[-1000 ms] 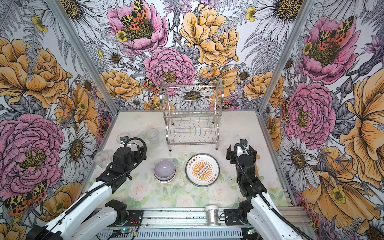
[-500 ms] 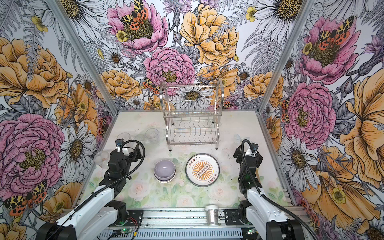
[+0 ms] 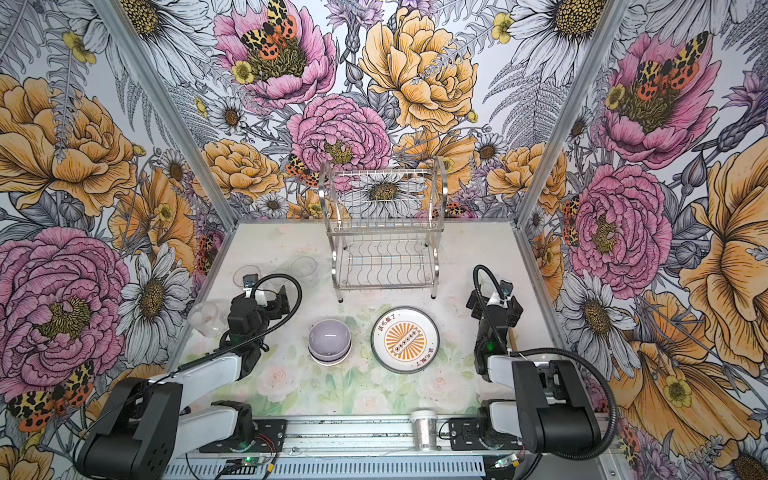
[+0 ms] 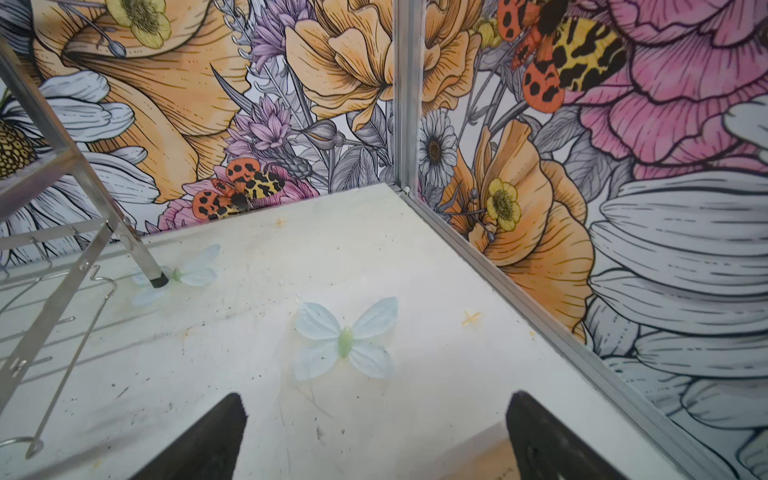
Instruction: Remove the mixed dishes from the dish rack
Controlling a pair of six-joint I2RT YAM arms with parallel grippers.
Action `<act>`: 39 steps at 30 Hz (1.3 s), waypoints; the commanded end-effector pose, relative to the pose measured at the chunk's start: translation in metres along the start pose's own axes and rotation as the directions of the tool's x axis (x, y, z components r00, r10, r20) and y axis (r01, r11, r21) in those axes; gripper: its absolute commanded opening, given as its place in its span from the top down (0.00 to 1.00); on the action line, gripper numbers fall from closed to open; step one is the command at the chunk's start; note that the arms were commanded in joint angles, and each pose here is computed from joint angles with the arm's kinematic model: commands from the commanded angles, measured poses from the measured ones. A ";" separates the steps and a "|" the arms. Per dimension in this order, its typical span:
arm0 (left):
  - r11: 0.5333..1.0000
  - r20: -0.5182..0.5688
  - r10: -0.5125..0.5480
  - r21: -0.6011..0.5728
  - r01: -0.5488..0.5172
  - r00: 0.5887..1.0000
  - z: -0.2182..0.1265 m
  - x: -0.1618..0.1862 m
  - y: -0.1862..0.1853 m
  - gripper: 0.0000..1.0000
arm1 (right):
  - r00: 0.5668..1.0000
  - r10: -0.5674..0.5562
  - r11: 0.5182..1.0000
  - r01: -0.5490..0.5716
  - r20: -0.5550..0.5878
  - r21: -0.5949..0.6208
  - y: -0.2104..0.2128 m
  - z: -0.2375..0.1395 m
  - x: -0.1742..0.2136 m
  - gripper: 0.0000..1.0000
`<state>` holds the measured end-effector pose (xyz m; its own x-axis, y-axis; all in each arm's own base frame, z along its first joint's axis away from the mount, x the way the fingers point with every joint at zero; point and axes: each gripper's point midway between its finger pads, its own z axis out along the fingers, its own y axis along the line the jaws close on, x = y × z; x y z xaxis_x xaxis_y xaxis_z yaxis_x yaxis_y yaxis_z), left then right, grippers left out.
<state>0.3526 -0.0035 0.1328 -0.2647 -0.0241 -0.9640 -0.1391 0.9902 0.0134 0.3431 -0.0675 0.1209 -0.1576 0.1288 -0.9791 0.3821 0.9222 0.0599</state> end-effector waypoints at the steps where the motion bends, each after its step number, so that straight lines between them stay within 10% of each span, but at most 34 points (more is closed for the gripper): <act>1: 0.999 0.105 -0.014 0.041 0.010 0.994 0.004 -0.029 -0.004 0.01 | 0.996 0.012 0.996 -0.004 0.087 -0.088 0.014 0.012 -0.017 0.00; 39: 0.993 0.078 -0.054 0.105 0.046 0.995 0.055 -0.011 0.011 0.01 | 0.991 -0.122 0.983 0.113 -0.054 -0.146 0.046 0.040 0.002 0.00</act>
<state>0.4005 0.0184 0.1154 -0.2281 -0.0410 -0.9728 -0.0811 0.9964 -0.0230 0.3948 -0.0386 0.1102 -0.2638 0.0429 -0.9636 0.2198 0.9754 -0.0168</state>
